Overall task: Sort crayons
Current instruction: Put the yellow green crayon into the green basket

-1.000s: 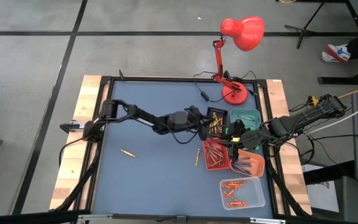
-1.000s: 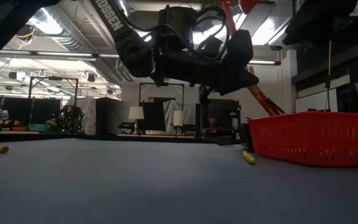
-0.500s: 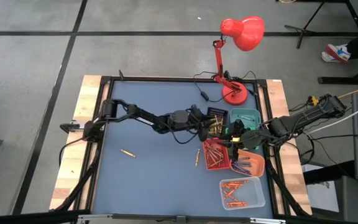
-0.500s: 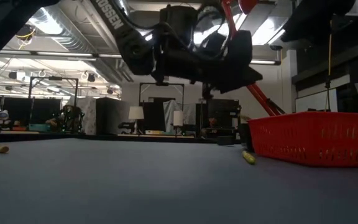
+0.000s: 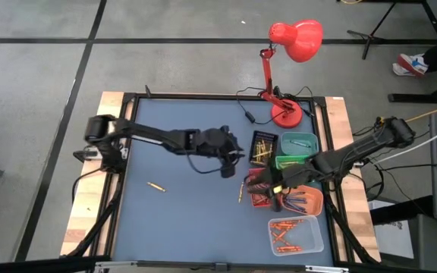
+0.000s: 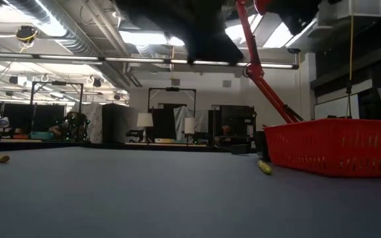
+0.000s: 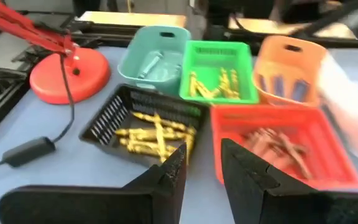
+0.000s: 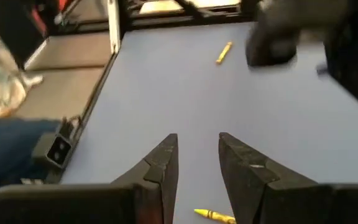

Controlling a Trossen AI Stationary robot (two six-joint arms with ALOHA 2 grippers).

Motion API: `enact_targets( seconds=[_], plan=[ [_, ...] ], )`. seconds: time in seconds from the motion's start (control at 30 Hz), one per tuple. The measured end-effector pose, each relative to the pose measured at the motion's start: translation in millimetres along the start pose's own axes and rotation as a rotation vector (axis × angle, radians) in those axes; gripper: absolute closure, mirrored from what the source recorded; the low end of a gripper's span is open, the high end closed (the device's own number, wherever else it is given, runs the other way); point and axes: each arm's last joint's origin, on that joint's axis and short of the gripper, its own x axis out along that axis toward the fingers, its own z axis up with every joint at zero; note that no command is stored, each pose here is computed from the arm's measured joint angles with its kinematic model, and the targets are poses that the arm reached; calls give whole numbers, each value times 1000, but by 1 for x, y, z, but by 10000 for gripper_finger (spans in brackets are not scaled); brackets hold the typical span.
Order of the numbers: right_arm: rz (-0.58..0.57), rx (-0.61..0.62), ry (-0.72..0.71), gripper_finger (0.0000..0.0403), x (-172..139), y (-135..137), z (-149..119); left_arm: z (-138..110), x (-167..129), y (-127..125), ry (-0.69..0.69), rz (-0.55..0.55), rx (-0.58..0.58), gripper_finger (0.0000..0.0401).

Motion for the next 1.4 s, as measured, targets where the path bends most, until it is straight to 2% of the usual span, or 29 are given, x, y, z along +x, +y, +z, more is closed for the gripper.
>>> enact_targets(
  seconds=[0.2,0.4,0.6,0.83,1.13,1.4],
  plan=[
    [35,-100,64,290,21,3,-11,15,-57,-33,59,23,47,316],
    [35,-155,117,290,33,3,-18,8,-97,-72,123,51,42,316],
    [14,-196,274,290,50,-2,-7,-2,-112,-106,120,45,16,316],
    [20,-343,480,290,81,-7,-2,-12,-131,-138,85,67,11,316],
    [73,-456,645,290,128,-3,-14,-33,-157,-168,149,14,-9,316],
    [86,-501,809,290,151,-3,-25,-45,-175,-186,168,-30,-19,316]
  ],
)
